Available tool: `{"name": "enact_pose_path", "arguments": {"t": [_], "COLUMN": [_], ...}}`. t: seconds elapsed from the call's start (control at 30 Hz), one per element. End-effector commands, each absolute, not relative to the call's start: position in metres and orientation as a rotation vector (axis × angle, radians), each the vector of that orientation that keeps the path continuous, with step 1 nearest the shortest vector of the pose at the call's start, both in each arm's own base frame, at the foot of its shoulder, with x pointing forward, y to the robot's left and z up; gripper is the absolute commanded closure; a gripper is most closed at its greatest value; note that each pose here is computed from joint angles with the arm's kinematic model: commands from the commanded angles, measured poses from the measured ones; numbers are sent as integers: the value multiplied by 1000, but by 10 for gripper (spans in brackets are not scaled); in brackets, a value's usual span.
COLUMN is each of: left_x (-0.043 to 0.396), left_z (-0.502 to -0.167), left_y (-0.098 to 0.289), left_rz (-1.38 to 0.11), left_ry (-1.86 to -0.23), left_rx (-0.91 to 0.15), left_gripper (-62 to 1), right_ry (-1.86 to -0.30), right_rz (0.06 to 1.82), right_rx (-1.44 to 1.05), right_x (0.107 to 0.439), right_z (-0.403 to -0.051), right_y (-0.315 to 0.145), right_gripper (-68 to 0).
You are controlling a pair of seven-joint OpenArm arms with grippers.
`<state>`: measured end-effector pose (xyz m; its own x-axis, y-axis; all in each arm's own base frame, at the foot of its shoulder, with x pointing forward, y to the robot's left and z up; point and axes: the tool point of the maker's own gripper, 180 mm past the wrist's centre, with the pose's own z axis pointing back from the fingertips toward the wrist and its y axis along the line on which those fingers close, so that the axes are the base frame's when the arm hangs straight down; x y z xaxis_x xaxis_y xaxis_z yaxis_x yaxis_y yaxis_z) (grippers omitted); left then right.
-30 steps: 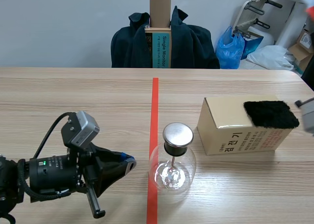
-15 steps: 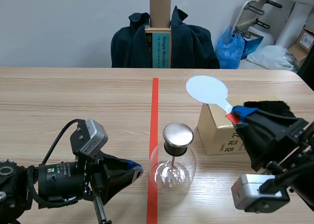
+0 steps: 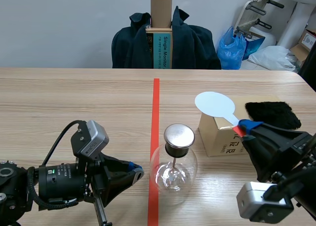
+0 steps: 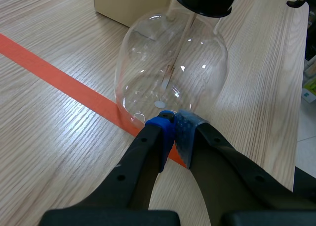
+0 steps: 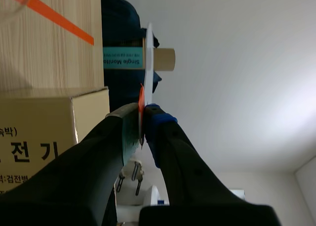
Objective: Do the electroscope experiment.
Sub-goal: 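Bring the plate to the electroscope and point at the metal foil, then move the plate toward and away from the electroscope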
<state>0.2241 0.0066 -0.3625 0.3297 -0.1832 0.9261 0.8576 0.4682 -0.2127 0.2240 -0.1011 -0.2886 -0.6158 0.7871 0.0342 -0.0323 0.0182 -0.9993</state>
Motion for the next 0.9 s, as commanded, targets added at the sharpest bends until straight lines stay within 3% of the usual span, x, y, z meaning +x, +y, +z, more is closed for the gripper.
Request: {"name": "enact_pose_path", "arguments": {"t": [0.0,0.87], "left_x": [227,227], "left_z": [-353,-354], "left_y": [2,-3], "left_rz": [-782,-777], "left_ry": [-1032,-1030], "left_rx": [-838,-843], "left_gripper": [-29,-29], "right_ry": [-1706,-1865], "right_rz": [1698,1920], "right_rx": [-803,-577], "right_x": [224,185], "right_z": [-278,-284], "right_y": [-102,-66], "right_gripper": [-6,-6]}}
